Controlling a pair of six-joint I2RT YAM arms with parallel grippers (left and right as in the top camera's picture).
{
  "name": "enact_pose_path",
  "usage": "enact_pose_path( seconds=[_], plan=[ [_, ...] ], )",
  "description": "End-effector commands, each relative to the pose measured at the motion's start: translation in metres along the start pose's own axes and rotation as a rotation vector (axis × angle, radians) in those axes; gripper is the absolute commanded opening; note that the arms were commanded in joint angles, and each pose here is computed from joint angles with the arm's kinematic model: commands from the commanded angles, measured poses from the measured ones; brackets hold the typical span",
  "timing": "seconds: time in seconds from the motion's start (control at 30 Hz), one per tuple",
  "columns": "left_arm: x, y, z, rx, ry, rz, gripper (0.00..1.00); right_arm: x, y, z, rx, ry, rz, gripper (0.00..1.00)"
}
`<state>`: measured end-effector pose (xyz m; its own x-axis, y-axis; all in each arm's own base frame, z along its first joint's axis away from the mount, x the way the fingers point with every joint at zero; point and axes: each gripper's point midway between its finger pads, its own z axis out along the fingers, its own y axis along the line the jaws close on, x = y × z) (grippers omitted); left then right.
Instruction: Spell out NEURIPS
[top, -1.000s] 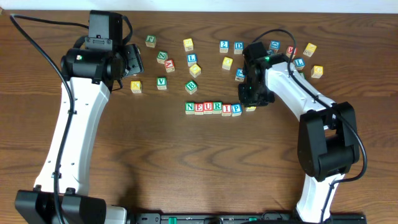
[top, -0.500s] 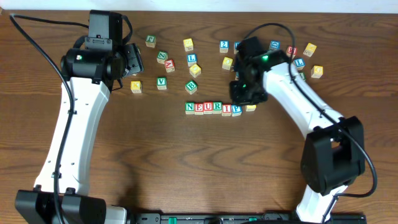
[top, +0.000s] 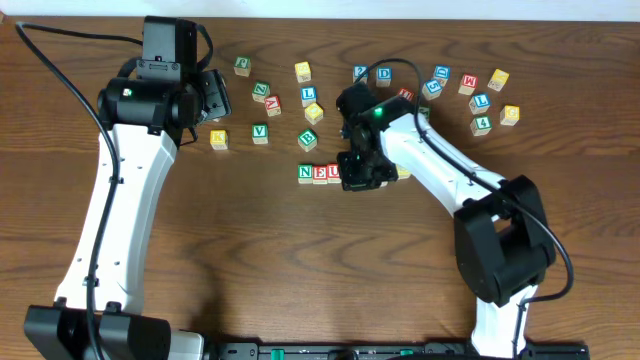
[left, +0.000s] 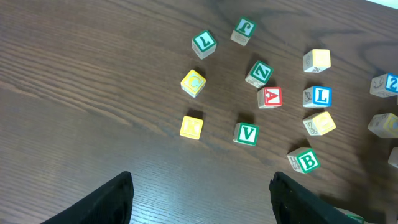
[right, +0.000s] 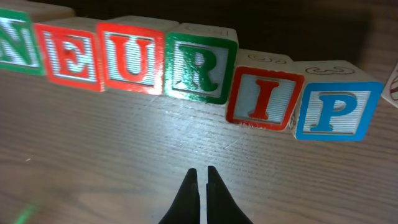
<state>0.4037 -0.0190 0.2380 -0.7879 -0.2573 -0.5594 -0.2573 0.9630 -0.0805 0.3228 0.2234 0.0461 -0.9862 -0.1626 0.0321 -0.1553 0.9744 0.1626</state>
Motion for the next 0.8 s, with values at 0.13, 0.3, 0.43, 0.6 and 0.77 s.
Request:
enact_pose_path(
  seconds=[0.13,0.3,0.43,0.6,0.77],
  plan=[
    [-0.004,0.004,-0.003,-0.011,-0.016,0.011,0.69,0.001,-0.019,0.016,0.124,0.012,0.034,0.01],
    [-0.004,0.004,-0.003,-0.011,-0.017,0.011,0.69,-0.001,-0.023,0.032,0.14,0.033,0.038,0.01],
    [-0.004,0.003,-0.003,-0.011,-0.018,0.011,0.69,-0.006,-0.024,0.032,0.147,0.011,0.036,0.01],
    [-0.004,0.003,-0.003,-0.011,-0.017,0.011,0.69,-0.009,-0.024,0.033,0.144,0.001,0.038,0.02],
    [-0.004,0.003,-0.003,-0.011,-0.017,0.01,0.69,-0.013,-0.025,0.033,0.151,-0.02,0.035,0.02]
  ],
)
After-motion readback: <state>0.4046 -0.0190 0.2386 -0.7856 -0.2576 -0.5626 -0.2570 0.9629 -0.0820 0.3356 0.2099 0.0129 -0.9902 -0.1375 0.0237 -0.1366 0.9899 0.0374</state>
